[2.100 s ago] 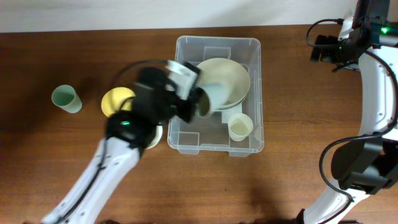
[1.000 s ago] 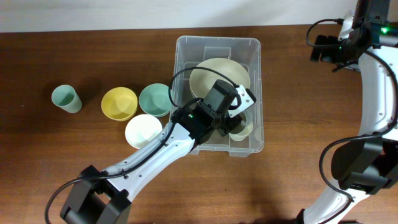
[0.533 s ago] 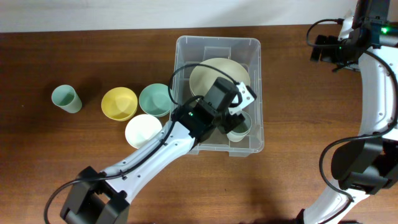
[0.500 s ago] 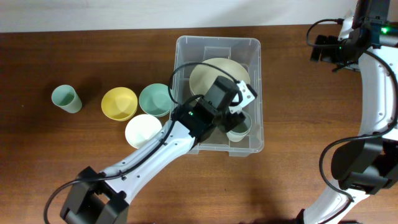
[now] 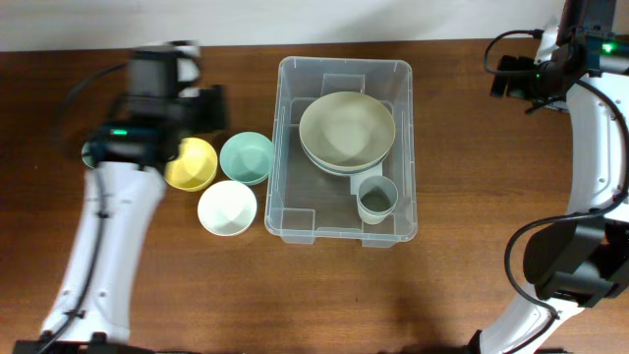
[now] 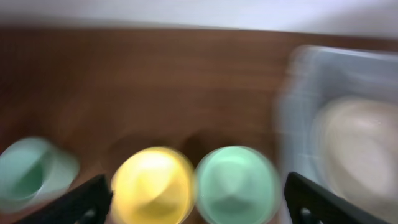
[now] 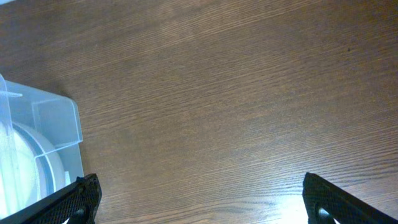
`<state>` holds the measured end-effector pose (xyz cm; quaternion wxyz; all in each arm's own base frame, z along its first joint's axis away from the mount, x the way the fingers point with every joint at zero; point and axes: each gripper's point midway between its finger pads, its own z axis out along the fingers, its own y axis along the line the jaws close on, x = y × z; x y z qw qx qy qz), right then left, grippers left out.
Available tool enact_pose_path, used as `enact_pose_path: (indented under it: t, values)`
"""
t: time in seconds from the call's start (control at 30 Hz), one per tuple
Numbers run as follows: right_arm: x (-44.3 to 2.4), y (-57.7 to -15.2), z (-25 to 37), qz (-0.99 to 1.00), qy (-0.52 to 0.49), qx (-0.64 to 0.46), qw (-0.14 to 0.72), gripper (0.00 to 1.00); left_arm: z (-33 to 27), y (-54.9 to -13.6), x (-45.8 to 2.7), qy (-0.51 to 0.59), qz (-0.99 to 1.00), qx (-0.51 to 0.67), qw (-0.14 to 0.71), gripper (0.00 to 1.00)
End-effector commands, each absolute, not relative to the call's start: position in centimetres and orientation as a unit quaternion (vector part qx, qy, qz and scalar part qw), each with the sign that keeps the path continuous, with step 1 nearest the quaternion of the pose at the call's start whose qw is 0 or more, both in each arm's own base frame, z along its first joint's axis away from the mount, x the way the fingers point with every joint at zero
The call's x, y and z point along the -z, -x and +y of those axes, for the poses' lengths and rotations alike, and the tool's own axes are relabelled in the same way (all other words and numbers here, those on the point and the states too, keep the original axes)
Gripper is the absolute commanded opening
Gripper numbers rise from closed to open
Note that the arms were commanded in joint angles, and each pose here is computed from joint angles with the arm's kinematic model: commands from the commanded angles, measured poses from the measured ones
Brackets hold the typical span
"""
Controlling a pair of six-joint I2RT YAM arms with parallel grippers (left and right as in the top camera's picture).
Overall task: Pack container
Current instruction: 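Release the grey cup and move the left gripper to the mint-green cup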
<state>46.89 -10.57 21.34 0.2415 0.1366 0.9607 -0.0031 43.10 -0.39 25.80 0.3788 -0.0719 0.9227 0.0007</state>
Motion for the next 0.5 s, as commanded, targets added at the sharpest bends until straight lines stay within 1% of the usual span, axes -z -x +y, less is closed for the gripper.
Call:
enact_pose_path:
  t: [0.0, 0.07, 0.13, 0.17, 0.2, 0.23, 0.3, 0.47]
  values:
    - [-22.1, -46.8, -10.9, 0.957, -0.145, 0.008, 0.250, 0.99, 9.2, -41.1, -25.8, 0.263, 0.893, 0.010, 0.364, 0.99]
    - [-22.1, -46.8, -10.9, 0.957, -0.144, 0.007, 0.250, 0.99, 13.6, -39.5, -25.5, 0.339, 0.871, 0.000, 0.356, 0.99]
    - [-22.1, -46.8, -10.9, 0.957, -0.144, 0.007, 0.250, 0.99, 17.3, -37.9, -25.3, 0.386, 0.853, -0.015, 0.351, 0.99]
    - [-22.1, -46.8, -10.9, 0.957, -0.145, 0.008, 0.250, 0.99, 18.7, -36.9, -25.1, 0.404, 0.847, -0.022, 0.344, 0.90]
    - [-22.1, -46.8, -10.9, 0.957, -0.144, 0.007, 0.250, 0.99, 19.1, -36.5, -24.9, 0.410, 0.846, -0.025, 0.339, 0.83]
    - [-22.1, -46.8, -10.9, 0.957, -0.144, 0.007, 0.250, 0.99, 20.1, -35.7, -24.3, 0.425, 0.844, -0.030, 0.327, 0.83]
    - [-22.1, -46.8, -10.9, 0.957, -0.145, 0.008, 0.250, 0.99, 20.6, -35.7, -23.5, 0.431, 0.845, -0.031, 0.316, 0.83]
    - [-22.1, -46.8, -10.9, 0.957, -0.145, 0.008, 0.250, 0.99, 21.1, -36.7, -19.7, 0.453, 0.848, -0.022, 0.273, 0.83]
